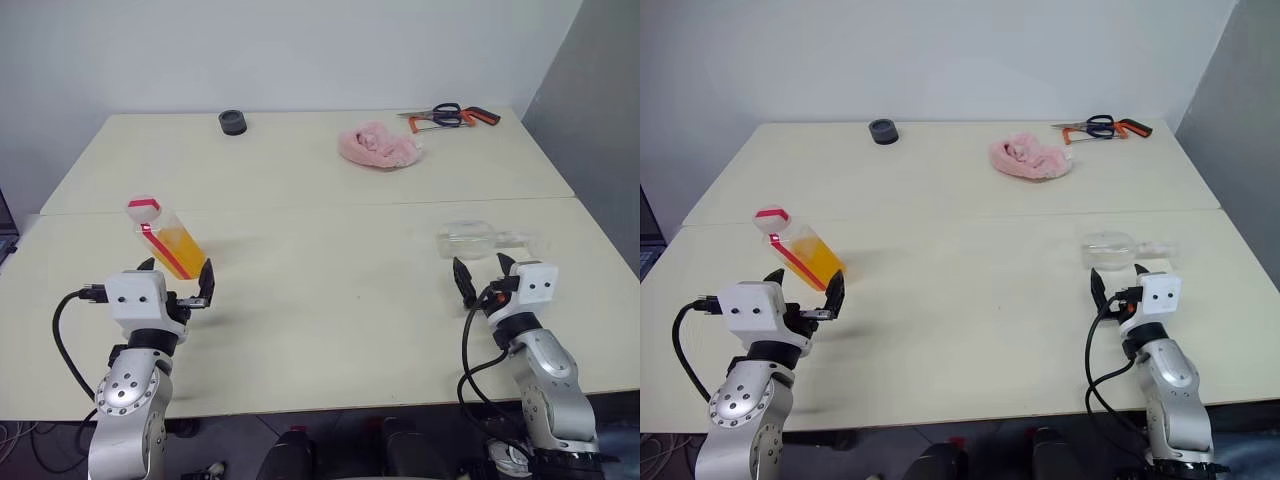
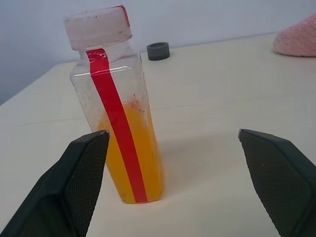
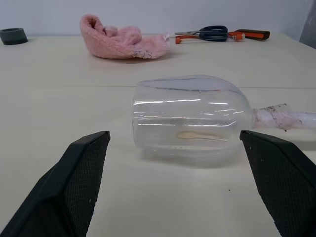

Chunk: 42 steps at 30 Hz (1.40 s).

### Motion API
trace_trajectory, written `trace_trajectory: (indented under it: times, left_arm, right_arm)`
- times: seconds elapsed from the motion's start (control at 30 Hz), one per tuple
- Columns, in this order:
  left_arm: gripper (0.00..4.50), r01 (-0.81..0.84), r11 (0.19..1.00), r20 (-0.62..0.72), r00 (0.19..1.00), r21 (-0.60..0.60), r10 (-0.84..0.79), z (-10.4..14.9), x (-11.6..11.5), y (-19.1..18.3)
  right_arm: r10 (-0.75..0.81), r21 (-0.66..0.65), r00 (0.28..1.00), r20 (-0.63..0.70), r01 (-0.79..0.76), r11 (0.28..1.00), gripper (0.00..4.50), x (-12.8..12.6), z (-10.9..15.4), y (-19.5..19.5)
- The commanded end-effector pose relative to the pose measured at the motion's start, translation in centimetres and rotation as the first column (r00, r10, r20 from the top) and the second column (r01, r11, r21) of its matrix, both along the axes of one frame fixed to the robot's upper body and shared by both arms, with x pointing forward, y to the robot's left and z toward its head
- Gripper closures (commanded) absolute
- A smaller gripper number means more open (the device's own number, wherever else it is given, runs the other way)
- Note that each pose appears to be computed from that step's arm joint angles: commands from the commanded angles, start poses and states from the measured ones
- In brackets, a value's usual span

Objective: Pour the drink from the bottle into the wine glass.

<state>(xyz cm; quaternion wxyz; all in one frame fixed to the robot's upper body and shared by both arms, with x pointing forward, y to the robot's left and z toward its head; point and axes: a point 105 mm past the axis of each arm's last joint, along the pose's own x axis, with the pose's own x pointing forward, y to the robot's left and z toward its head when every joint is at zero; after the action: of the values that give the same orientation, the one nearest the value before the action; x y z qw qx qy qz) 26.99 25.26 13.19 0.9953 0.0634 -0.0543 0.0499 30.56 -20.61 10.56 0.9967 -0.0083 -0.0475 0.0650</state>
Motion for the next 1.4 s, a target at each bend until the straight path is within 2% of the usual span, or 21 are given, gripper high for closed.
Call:
trace_trajectory:
  times: [0.03, 0.57, 1.0, 1.13, 1.4]
  left_arm:
    - [0.02, -0.002, 1.000, 0.063, 0.998, 0.026, 0.001, 1.7, -0.3, -0.1]
    - [0.02, -0.046, 0.998, 0.037, 0.998, 0.038, 0.045, 1.4, -0.4, 0.4]
    - [0.02, -0.097, 0.994, 0.004, 0.995, -0.050, 0.097, 0.9, -0.9, 1.7]
    - [0.02, -0.122, 0.988, 0.008, 0.992, -0.095, 0.123, 0.6, -1.4, 2.4]
    - [0.02, -0.067, 0.996, -0.040, 0.997, -0.059, 0.064, 0.4, -0.7, 1.8]
  right_arm:
    - [0.009, -0.019, 0.998, 0.063, -0.007, 1.000, 0.00, 0.1, 1.5, 0.1]
    - [0.022, -0.018, 0.998, 0.055, -0.021, 1.000, 0.00, 0.0, 1.5, 0.4]
    - [0.031, -0.016, 0.998, 0.053, -0.030, 0.999, 0.00, -0.1, 1.8, 0.5]
    - [0.110, -0.007, 0.992, 0.055, -0.110, 0.994, 0.00, -0.4, 2.2, 1.8]
    - [0.307, -0.019, 0.950, 0.058, -0.306, 0.952, 0.00, -1.0, 3.8, 4.8]
